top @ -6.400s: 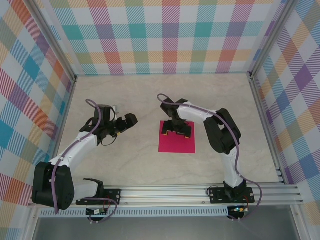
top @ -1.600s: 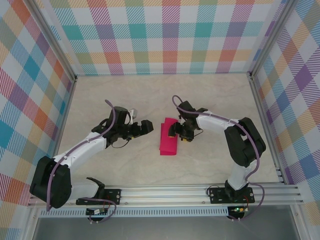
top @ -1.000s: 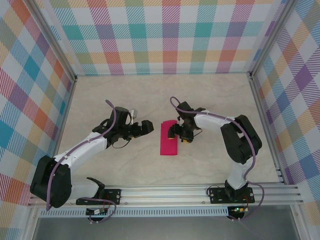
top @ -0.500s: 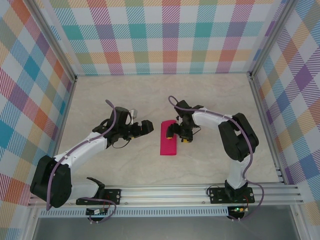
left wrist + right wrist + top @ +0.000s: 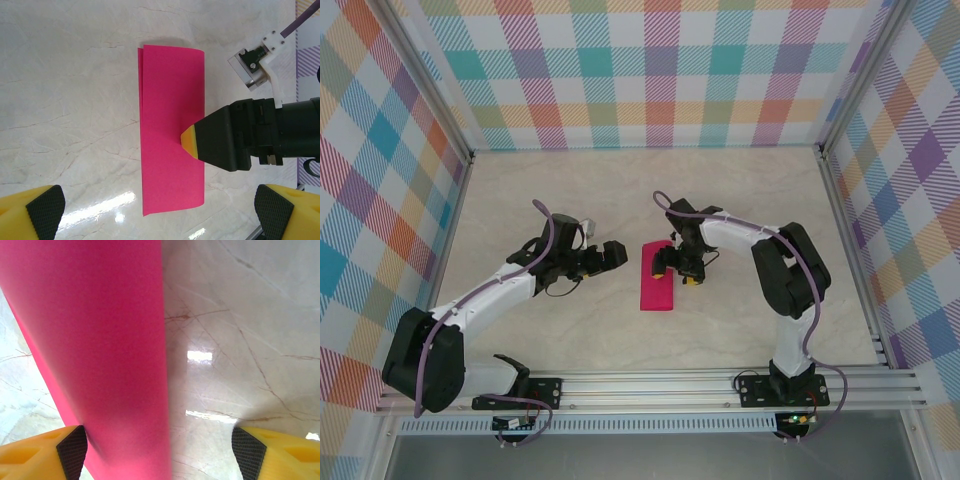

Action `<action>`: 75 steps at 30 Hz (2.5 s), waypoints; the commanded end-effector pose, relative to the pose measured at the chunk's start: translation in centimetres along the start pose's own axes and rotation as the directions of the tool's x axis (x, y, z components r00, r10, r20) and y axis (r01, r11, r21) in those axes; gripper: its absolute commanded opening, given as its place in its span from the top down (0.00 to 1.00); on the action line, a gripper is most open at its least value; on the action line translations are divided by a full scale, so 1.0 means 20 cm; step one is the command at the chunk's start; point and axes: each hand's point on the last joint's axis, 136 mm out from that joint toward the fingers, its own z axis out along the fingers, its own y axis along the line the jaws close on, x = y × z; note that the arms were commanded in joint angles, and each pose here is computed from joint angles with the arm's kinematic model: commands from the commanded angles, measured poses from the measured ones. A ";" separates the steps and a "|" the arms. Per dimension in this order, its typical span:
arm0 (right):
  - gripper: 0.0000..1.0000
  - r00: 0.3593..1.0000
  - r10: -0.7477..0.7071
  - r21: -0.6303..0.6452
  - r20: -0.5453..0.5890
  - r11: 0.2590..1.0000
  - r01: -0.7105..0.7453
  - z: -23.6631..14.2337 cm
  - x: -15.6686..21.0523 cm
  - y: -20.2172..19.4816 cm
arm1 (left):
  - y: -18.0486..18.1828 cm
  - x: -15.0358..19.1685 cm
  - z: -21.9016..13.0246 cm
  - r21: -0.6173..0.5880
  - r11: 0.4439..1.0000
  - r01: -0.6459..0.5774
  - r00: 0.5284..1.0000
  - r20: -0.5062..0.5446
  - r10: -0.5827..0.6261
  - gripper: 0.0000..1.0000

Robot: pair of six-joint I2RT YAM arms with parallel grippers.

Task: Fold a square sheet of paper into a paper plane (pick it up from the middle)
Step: Hold the square sheet of paper at the center of the table.

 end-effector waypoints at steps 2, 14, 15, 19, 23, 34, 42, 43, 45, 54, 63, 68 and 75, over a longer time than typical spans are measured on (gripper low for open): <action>0.19 0.998 0.019 0.136 -0.066 0.991 -0.010 0.12 0.05 -0.16 | -0.06 -0.04 -0.01 0.022 1.000 -0.017 1.000 0.019 0.017 0.00; 0.19 0.995 0.045 0.213 -0.093 0.977 -0.025 0.16 0.06 -0.23 | -0.05 -0.03 0.01 0.013 1.000 -0.018 1.000 0.003 0.018 0.04; 0.19 0.994 0.042 0.221 -0.097 0.975 -0.020 0.16 0.06 -0.24 | -0.04 -0.03 0.01 0.013 1.000 -0.017 1.000 0.001 0.017 0.05; 0.19 0.994 0.035 0.240 -0.105 0.971 -0.009 0.15 0.06 -0.25 | -0.04 -0.03 0.02 0.013 1.000 -0.020 1.000 -0.006 0.020 0.08; 0.20 0.994 0.023 0.233 -0.103 0.972 0.001 0.14 0.05 -0.24 | -0.04 -0.03 0.03 0.017 1.000 -0.017 1.000 -0.009 0.017 0.09; 0.21 0.996 0.010 0.209 -0.086 0.978 0.009 0.11 0.02 -0.20 | -0.05 -0.02 0.03 0.020 1.000 -0.016 1.000 -0.018 0.016 0.14; 0.21 0.996 0.019 0.223 -0.089 0.975 0.001 0.13 0.02 -0.21 | -0.04 -0.02 0.07 0.013 1.000 0.006 0.999 -0.041 -0.005 0.29; 0.21 0.996 0.022 0.224 -0.089 0.975 -0.001 0.13 0.02 -0.21 | -0.03 -0.02 0.07 0.010 1.000 0.014 0.999 -0.043 -0.014 0.33; 0.21 0.995 0.028 0.226 -0.093 0.974 -0.006 0.14 0.02 -0.22 | -0.03 -0.02 0.09 0.005 1.000 0.029 0.998 -0.050 -0.029 0.39; 0.21 0.994 0.034 0.245 -0.102 0.969 -0.008 0.16 0.03 -0.24 | -0.02 0.02 0.23 -0.016 0.996 0.087 0.986 -0.141 -0.089 0.85; 0.21 0.993 0.040 0.258 -0.109 0.966 -0.011 0.18 0.04 -0.26 | -0.09 0.07 0.42 -0.022 0.995 0.096 0.974 -0.201 -0.099 1.00; 0.21 0.993 0.042 0.257 -0.110 0.966 -0.012 0.19 0.04 -0.26 | -0.09 0.09 0.51 -0.045 0.993 0.110 0.968 -0.221 -0.118 1.00; 0.20 0.993 0.040 0.257 -0.113 0.966 -0.009 0.20 0.04 -0.26 | -0.06 0.13 0.59 -0.080 0.990 0.120 0.961 -0.243 -0.136 1.00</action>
